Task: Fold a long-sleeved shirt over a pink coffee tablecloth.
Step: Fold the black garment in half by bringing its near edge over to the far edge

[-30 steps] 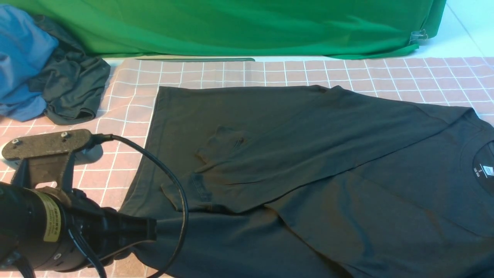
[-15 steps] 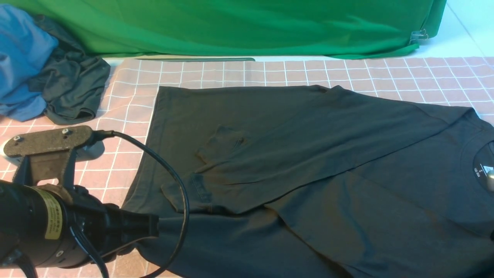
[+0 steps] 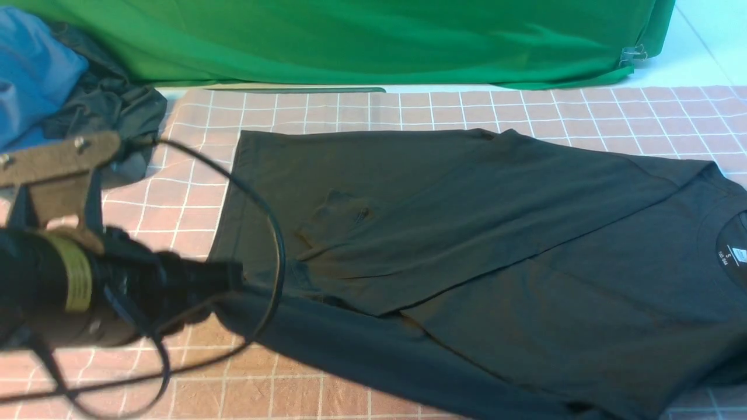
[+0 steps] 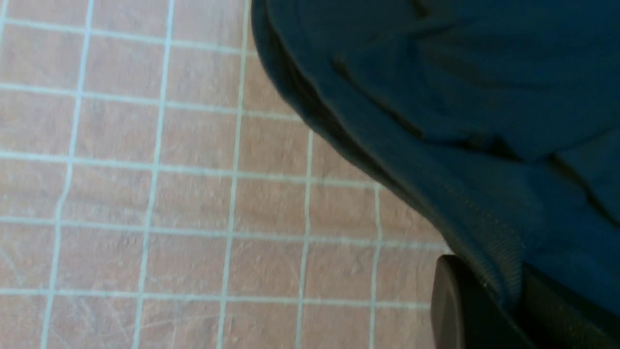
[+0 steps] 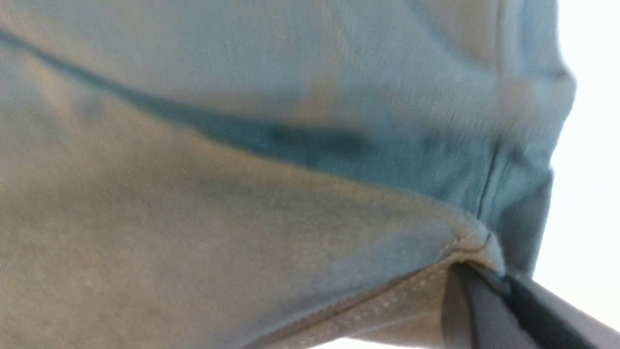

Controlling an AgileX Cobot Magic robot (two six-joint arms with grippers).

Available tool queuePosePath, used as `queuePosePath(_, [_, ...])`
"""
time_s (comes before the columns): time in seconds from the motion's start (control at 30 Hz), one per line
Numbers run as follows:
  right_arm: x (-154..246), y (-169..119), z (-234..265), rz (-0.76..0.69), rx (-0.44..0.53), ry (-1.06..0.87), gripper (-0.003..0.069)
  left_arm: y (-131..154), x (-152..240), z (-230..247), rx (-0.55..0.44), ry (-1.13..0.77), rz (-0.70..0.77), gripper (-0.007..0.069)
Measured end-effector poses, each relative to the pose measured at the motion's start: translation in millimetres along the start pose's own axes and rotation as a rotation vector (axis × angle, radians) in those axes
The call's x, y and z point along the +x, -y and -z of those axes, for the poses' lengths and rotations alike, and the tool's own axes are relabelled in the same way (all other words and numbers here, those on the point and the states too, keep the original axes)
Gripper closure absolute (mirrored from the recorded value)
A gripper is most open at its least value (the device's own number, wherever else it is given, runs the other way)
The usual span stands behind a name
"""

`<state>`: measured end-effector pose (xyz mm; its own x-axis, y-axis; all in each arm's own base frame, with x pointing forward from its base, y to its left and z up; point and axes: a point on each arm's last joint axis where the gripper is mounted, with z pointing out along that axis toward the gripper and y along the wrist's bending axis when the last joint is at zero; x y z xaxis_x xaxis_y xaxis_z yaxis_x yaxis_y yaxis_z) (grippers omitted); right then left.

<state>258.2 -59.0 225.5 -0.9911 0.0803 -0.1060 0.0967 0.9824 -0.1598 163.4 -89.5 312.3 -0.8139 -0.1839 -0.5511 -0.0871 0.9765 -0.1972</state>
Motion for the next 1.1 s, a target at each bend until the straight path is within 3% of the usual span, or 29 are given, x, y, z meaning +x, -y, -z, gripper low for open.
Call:
queuePosePath(0.43, [-71.5, 1.9, 14.1, 0.0, -0.066, 0.095, 0.061, -26.2, -97.9, -63.5, -0.031, -0.014, 0.217, 0.058])
queuePosePath(0.63, [-115.4, 0.9, 1.2, -0.006, -0.099, 0.116, 0.061, -28.8, -145.4, -106.1, -0.006, -0.046, 0.243, 0.058])
queuePosePath(0.93, [-166.3, -0.1, -30.9, -0.003, -0.107, 0.11, 0.0607, -24.2, -173.3, -168.6, -0.037, -0.124, 0.229, 0.058])
queuePosePath(1.03, [-179.5, 0.6, -33.0, -0.02, -0.107, 0.138, 0.0564, -25.6, -175.1, -184.8, -0.059, -0.154, 0.234, 0.058])
queuePosePath(1.1, [-184.2, 2.0, -27.9, -0.056, -0.106, 0.167, 0.0495, -26.1, -174.5, -189.7, -0.065, -0.162, 0.24, 0.058])
